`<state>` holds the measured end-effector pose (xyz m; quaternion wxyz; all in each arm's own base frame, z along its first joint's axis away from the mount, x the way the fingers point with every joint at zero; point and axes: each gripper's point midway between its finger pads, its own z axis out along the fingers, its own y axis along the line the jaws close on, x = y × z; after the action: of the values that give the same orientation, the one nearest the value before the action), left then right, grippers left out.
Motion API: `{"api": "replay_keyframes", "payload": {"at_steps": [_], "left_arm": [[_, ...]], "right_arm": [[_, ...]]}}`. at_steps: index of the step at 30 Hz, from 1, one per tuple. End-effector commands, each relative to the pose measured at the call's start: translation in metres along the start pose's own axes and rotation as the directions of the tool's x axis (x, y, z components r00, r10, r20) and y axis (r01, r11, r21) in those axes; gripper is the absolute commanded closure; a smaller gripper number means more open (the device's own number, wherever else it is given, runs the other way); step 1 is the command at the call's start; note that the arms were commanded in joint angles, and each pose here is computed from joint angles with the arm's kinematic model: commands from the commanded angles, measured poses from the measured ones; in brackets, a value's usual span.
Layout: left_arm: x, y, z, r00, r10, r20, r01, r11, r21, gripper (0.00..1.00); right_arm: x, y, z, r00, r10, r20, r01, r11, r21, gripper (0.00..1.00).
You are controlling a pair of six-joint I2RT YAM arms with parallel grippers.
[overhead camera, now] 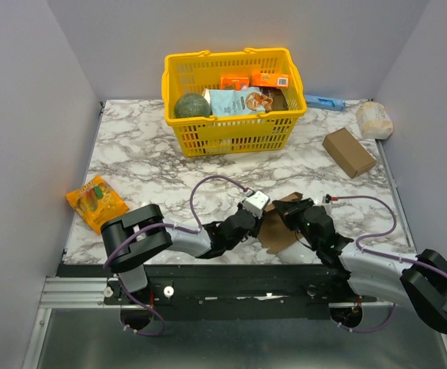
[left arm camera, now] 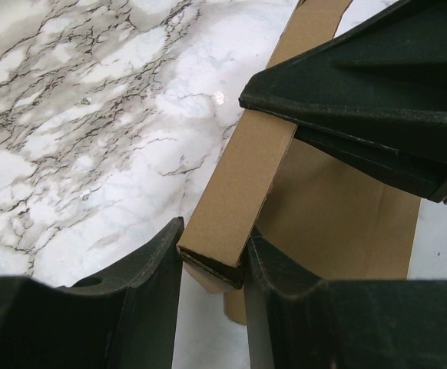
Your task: Fold the paper box
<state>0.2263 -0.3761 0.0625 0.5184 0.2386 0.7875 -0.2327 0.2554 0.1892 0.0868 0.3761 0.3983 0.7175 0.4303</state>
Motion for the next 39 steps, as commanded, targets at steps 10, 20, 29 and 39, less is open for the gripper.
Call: {"api": "replay_keyframes", "payload": {"at_steps": [10,20,29,39], "left_arm": [[-0.001,0.002,0.007,1.0,-0.005,-0.002,0.005,0.999,-0.04,0.6],[0.0,0.005,0.007,1.0,-0.01,-0.009,0.009,0.998,-0.061,0.64],[0.0,0.006,0.008,1.0,-0.011,-0.011,0.01,0.998,-0.069,0.65],[-0.001,0.006,0.009,1.0,-0.009,-0.011,0.008,0.998,-0.069,0.65]], "right_arm": [[0.022,-0.052,-0.006,0.989,-0.112,-0.098,0.124,0.983,0.137,0.74],[0.016,-0.049,-0.012,0.992,-0.105,-0.072,0.113,0.986,0.122,0.7],[0.011,-0.045,-0.015,0.993,-0.103,-0.053,0.109,0.988,0.109,0.67],[0.007,-0.042,-0.018,0.994,-0.102,-0.038,0.106,0.989,0.099,0.65]]}}
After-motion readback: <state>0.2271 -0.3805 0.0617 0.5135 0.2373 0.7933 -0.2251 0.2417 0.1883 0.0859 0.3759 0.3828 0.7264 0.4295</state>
